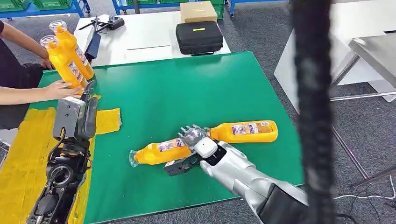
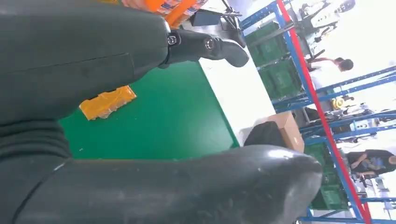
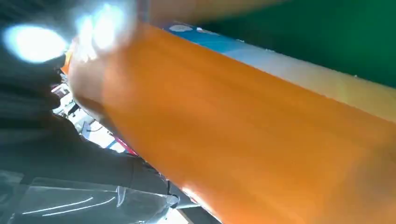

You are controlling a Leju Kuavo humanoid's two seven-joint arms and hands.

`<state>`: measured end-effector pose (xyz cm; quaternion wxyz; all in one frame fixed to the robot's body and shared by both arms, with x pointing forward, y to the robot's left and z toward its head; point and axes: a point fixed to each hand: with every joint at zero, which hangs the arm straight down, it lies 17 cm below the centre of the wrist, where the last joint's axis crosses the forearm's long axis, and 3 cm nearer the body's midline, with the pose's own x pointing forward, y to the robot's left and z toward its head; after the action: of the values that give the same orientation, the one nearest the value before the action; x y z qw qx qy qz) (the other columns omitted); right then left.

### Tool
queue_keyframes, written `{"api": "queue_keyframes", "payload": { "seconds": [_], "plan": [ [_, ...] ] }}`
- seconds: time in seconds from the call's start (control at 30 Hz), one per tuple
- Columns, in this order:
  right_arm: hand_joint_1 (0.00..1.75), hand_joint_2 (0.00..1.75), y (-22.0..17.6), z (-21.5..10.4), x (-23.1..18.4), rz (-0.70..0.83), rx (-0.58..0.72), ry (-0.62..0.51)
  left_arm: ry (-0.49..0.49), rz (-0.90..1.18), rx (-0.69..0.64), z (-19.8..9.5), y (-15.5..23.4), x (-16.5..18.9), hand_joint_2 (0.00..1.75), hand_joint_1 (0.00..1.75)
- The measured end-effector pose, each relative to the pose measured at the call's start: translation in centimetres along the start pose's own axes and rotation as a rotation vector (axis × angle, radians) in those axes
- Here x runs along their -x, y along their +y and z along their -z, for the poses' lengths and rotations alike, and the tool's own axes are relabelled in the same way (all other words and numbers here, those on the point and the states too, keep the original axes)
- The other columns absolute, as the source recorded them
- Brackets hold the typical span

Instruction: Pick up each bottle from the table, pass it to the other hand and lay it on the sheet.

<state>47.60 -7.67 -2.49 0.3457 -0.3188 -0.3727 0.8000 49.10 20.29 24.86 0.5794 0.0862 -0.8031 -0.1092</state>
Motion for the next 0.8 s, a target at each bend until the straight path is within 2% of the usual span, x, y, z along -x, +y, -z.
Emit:
{"api": "queue_keyframes", "payload": {
  "seconds": [0.67, 0.73, 0.8],
  "plan": [
    [1.75, 1.75, 0.6, -0.5, 0.4, 0.076, 0.012, 0.018, -0.012, -0.001, -0.013, 0.2, 0.1, -0.4, 0.00, 0.00],
    [1.75, 1.75, 0.6, -0.5, 0.4, 0.138, 0.024, 0.031, 0.010, -0.040, -0.008, 0.1, 0.0, -0.1, 0.00, 0.00],
    [1.75, 1.75, 0.1, -0.6, 0.6, 0.283, 0.058, 0.045, 0.067, -0.146, 0.014, -0.2, -0.2, 0.9, 0.00, 0.00]
  ]
}}
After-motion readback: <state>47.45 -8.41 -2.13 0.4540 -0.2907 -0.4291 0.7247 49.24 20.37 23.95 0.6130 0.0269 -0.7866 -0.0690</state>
